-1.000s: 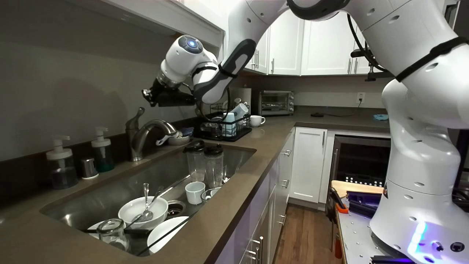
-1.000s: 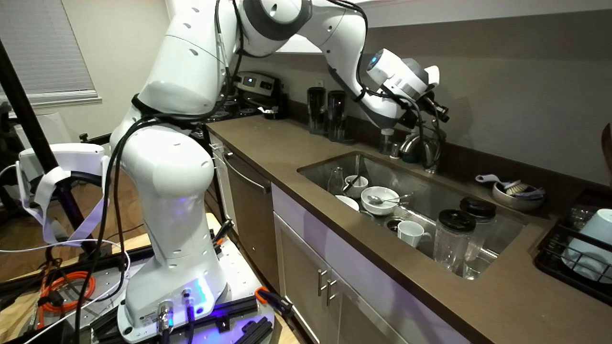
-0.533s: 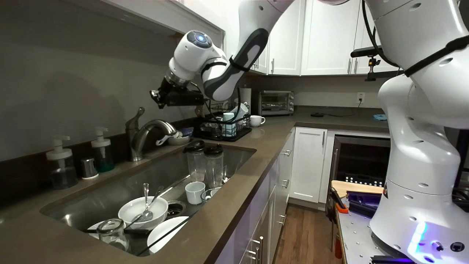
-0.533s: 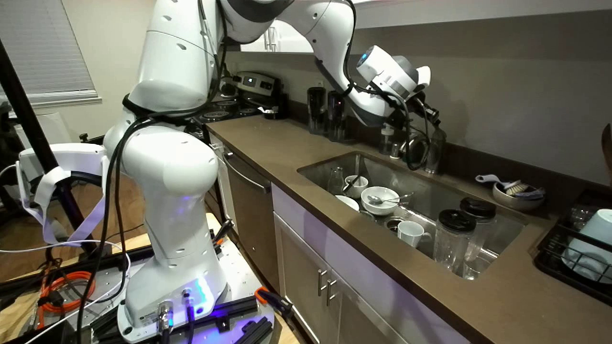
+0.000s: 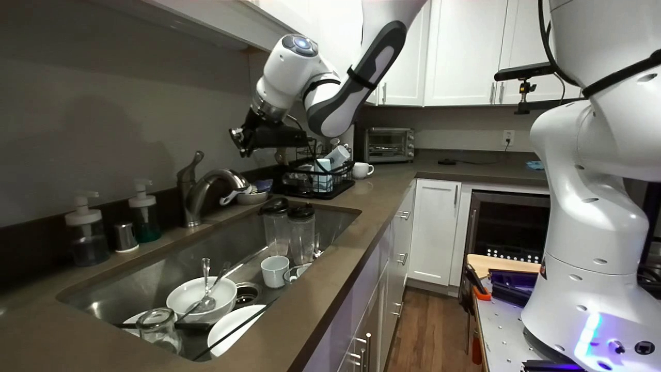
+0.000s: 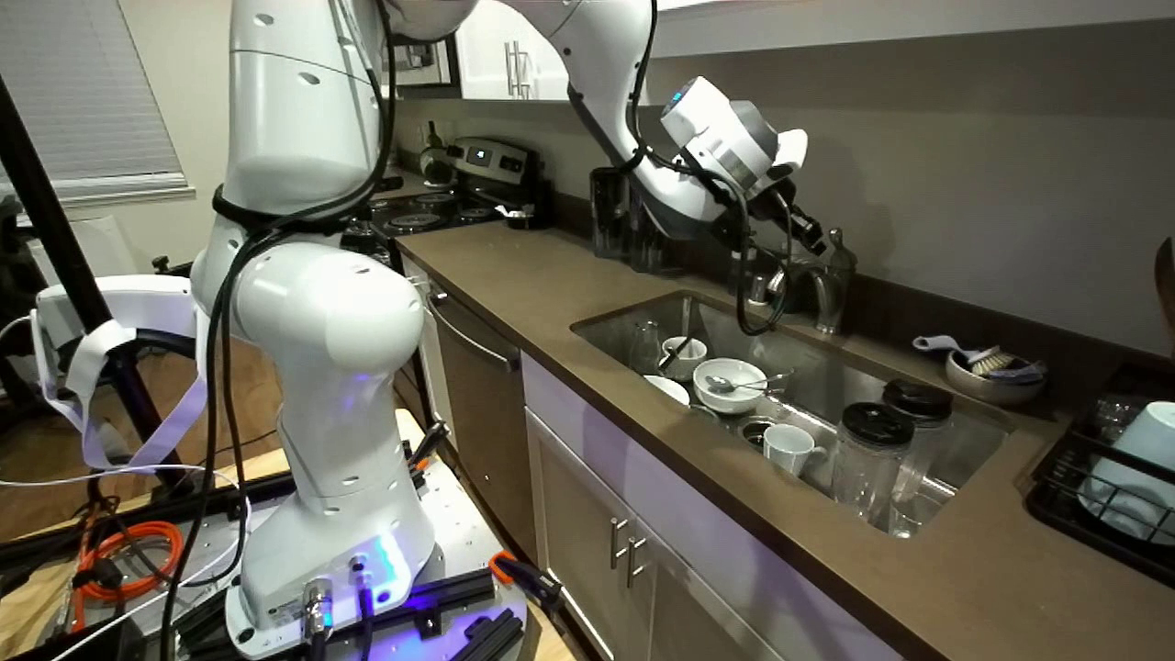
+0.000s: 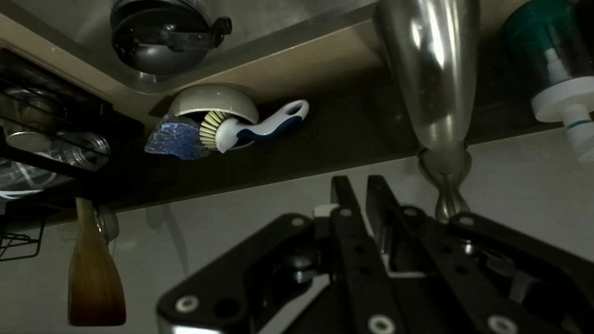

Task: Push the faucet handle downwards

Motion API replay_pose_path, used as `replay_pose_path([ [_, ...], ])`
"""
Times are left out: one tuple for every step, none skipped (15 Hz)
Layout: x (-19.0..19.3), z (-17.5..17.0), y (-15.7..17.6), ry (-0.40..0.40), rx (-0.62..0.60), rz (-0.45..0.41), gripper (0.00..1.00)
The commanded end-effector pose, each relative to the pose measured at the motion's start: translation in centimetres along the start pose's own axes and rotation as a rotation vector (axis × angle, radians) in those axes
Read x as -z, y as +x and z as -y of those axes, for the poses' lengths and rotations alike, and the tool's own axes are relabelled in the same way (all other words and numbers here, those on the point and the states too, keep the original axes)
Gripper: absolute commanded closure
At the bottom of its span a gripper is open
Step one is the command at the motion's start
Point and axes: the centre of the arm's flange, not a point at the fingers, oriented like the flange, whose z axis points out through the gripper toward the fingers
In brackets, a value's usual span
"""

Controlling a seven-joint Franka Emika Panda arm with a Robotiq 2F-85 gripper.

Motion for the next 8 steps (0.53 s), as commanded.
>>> replay_pose_path([
  [3.9, -1.3, -1.0, -0.017, 0.004, 0.006, 0.54],
  [4.5, -1.6, -1.0, -0.015, 0.007, 0.007, 0.49],
  [5.2, -1.8, -1.1, -0.011, 0.017, 0.016, 0.42],
  [5.8, -2.1, -1.2, -0.009, 0.022, 0.020, 0.36],
  [6.6, -2.4, -1.5, -0.012, 0.030, 0.035, 0.30],
  [7.1, -2.8, -1.8, -0.018, 0.034, 0.043, 0.23],
  [7.8, -3.4, -1.9, -0.026, 0.034, 0.059, 0.17],
  [8.4, -3.7, -2.1, -0.027, 0.032, 0.073, 0.09],
])
